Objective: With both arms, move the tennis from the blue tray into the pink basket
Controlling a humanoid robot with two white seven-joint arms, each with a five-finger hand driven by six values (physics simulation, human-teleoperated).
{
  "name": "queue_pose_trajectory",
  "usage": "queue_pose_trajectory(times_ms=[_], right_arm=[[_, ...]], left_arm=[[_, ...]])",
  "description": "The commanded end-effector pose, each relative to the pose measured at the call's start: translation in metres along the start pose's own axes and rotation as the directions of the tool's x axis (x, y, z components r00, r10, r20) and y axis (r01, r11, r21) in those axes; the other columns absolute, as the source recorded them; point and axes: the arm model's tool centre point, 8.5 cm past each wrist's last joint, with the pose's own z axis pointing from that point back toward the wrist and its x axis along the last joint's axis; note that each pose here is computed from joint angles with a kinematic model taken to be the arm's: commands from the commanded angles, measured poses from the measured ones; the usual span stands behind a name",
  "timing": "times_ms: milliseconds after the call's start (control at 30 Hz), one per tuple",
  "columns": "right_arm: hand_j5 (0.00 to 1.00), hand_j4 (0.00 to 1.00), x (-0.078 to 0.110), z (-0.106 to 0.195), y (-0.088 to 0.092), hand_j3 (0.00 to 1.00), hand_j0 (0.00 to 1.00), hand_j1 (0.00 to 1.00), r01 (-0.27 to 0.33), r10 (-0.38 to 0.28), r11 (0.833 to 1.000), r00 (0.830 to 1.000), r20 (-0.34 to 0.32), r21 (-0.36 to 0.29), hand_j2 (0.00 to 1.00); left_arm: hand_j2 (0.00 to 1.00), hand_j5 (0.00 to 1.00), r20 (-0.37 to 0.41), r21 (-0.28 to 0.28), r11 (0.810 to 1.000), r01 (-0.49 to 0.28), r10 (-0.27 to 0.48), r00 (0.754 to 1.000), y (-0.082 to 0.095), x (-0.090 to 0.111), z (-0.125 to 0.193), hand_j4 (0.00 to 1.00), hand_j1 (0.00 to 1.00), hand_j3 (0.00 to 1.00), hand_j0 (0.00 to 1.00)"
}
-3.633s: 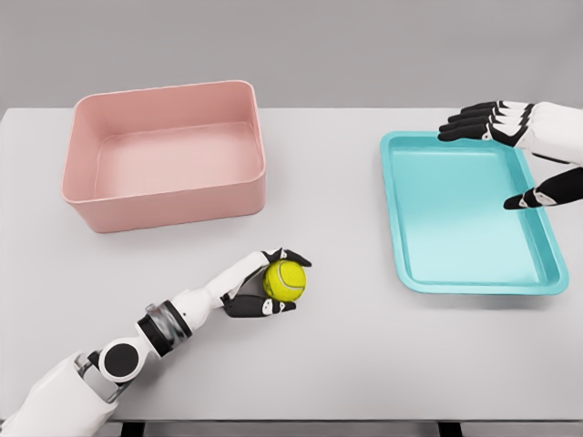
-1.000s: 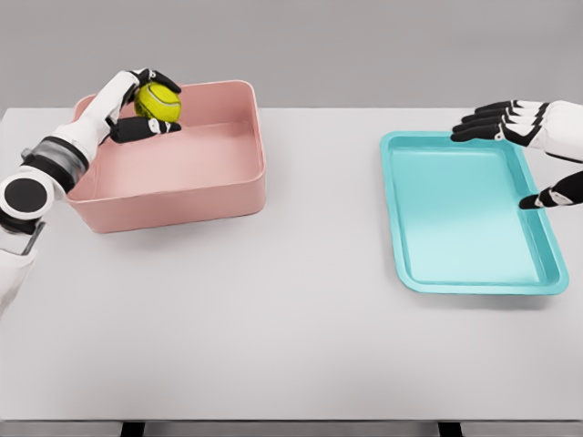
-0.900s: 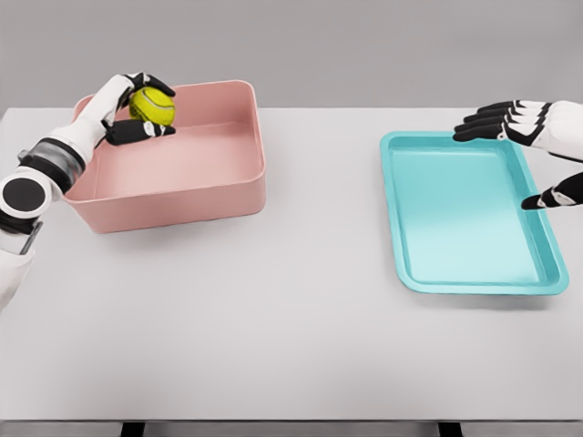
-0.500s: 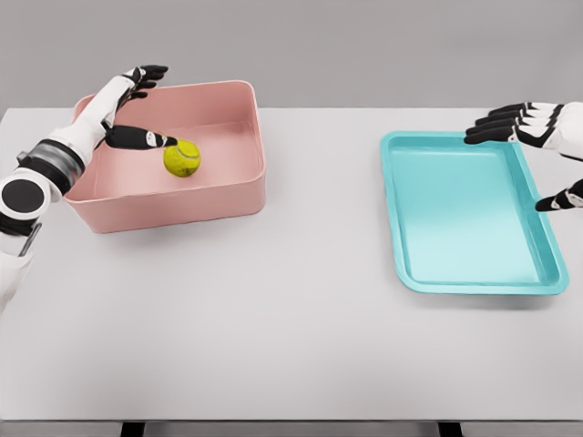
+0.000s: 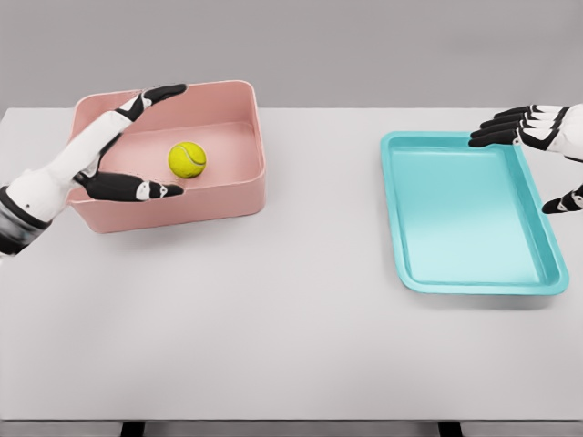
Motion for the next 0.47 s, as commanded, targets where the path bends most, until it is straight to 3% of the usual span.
queue_pose_trajectory(times_ms=[0,100,200,233,433], right_arm=[[1.0,1.0,0.0,0.001,-0.001,1.0,1.0,1.0,0.004,-0.004,1.0,1.0,-0.002,-0.002,1.0],[1.0,1.0,0.0,0.002,-0.002,1.0,1.0,1.0,0.002,-0.002,1.0,1.0,-0.006,0.002,1.0],[1.0,1.0,0.0,0.002,-0.001,1.0,1.0,1.0,0.004,-0.004,1.0,1.0,-0.005,0.002,1.0],[1.0,1.0,0.0,0.001,-0.001,1.0,1.0,1.0,0.003,-0.003,1.0,1.0,-0.004,0.002,1.0],[1.0,1.0,-0.001,-0.007,0.012,1.0,1.0,1.0,0.039,-0.039,0.999,0.999,0.02,-0.003,1.0]], left_arm=[[1.0,1.0,0.11,-0.019,0.999,0.05,-0.048,0.993,0.01,0.014,0.007,1.0,1.0,1.0,1.0],[1.0,1.0,0.028,-0.031,0.998,0.051,-0.05,0.998,0.007,0.001,0.033,1.0,1.0,1.0,1.0],[1.0,1.0,-0.094,-0.08,0.997,0.015,-0.022,0.995,-0.008,-0.016,0.073,1.0,1.0,1.0,1.0],[1.0,1.0,-0.125,-0.081,0.997,0.019,-0.029,0.992,-0.005,-0.021,0.082,1.0,1.0,1.0,1.0],[1.0,1.0,-0.143,-0.069,0.997,0.028,-0.038,0.989,0.001,-0.024,0.087,1.0,1.0,1.0,1.0]])
